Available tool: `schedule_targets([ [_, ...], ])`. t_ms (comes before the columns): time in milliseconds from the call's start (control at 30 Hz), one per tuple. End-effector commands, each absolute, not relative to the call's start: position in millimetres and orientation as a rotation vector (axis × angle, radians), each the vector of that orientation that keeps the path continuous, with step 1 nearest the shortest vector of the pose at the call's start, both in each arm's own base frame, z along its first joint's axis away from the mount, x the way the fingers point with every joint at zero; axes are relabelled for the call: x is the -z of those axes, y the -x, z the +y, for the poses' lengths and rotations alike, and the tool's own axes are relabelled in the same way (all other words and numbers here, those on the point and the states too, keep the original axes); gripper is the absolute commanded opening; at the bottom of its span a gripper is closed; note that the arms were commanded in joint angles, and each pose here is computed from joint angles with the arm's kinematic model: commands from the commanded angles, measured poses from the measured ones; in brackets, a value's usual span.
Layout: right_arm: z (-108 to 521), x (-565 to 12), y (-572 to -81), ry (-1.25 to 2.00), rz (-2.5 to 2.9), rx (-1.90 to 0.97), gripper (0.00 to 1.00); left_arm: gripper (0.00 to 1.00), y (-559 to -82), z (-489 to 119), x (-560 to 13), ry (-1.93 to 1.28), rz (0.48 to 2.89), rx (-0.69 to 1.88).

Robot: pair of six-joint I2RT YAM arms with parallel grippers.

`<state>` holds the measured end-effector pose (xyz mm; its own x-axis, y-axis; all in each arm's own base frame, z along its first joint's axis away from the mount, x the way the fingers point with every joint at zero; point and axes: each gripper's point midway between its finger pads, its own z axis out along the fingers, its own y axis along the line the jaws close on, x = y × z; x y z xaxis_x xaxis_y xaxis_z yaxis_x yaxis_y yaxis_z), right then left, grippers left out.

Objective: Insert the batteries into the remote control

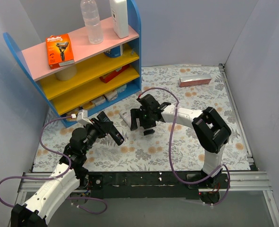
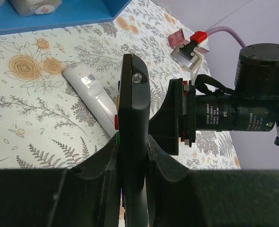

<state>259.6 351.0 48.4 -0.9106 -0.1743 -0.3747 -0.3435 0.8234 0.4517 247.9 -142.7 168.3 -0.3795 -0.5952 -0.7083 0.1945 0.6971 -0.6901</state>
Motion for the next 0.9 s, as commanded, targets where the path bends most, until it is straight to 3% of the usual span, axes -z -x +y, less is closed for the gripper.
schedule_targets([
  [0,365.6,-57.1,-258.0,0.508,2.662,-0.778,0.93,0.0,-251.1,-143.3,-193.4,0.299,1.709,0.88],
  [867,299.3,-37.8,-198.0,0.678,2.824,-0.543,0.96,0.0,-250.7,-143.3,-195.2,0.302,1.705,0.885],
])
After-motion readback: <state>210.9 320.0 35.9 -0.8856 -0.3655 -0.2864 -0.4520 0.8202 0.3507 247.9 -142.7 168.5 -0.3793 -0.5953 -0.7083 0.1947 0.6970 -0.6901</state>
